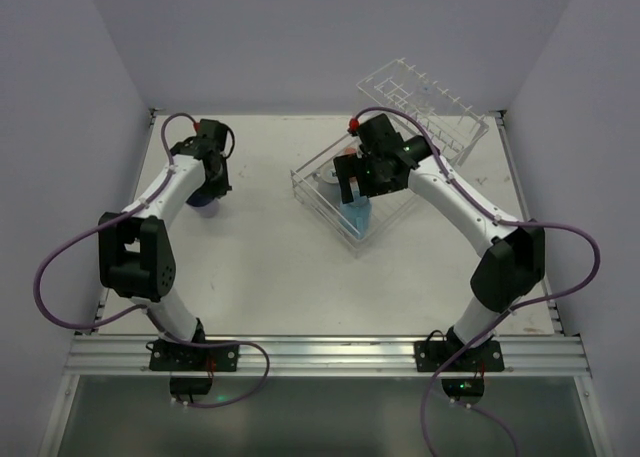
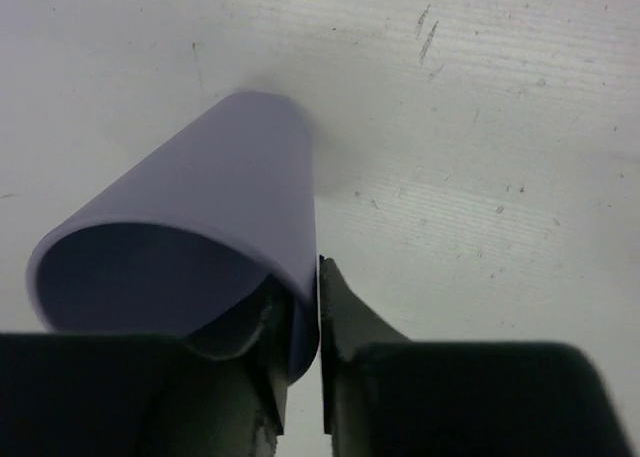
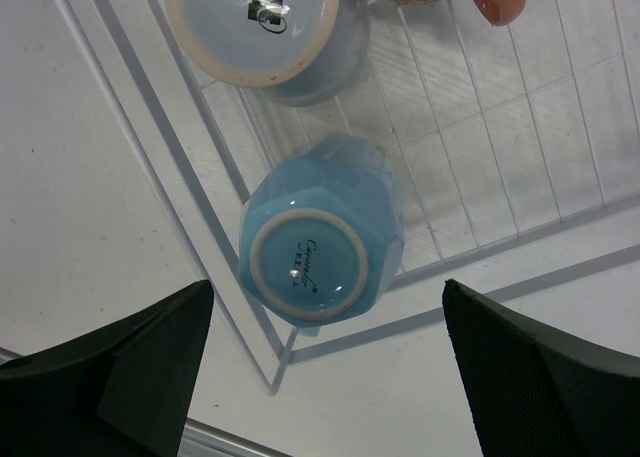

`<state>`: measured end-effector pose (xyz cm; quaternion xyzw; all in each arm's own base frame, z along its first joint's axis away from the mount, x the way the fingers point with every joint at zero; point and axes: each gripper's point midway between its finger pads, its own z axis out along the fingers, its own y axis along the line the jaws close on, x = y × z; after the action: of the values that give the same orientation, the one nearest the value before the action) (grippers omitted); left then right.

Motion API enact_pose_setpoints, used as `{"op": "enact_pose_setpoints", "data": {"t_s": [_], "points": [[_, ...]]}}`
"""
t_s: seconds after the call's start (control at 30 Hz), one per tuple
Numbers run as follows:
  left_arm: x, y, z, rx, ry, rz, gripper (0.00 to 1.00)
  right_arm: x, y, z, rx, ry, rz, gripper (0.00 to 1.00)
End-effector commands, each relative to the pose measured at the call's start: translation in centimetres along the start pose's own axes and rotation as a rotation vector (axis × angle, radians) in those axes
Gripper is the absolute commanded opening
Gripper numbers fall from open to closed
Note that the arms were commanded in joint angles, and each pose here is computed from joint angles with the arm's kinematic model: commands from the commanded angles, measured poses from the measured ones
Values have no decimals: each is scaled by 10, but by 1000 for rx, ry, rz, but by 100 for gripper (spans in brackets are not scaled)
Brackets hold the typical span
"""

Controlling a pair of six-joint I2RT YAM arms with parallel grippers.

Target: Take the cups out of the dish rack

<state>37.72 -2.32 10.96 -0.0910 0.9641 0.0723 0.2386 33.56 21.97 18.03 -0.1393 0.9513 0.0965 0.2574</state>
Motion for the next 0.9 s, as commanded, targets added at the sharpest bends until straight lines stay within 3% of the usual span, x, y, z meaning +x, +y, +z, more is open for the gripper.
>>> {"op": "enact_pose_setpoints", "data": {"t_s": [0.0, 0.07, 0.3, 0.57, 0.87], "points": [[-18, -2, -11, 17, -45, -4, 22, 7, 0, 5, -5, 31, -27, 99], [-21, -2, -11, 24, -52, -11, 33, 8, -1, 9, 6, 39, -23, 99], [-24, -5, -9, 42, -48, -12, 37, 7, 0, 19, 8, 41, -9, 99], [-44, -3, -34, 57, -138, -57, 52, 10, 0, 40, 28, 66, -10, 96], [-69, -1, -102, 154, -305, -86, 61, 12, -1, 50, 51, 62, 14, 77]]}}
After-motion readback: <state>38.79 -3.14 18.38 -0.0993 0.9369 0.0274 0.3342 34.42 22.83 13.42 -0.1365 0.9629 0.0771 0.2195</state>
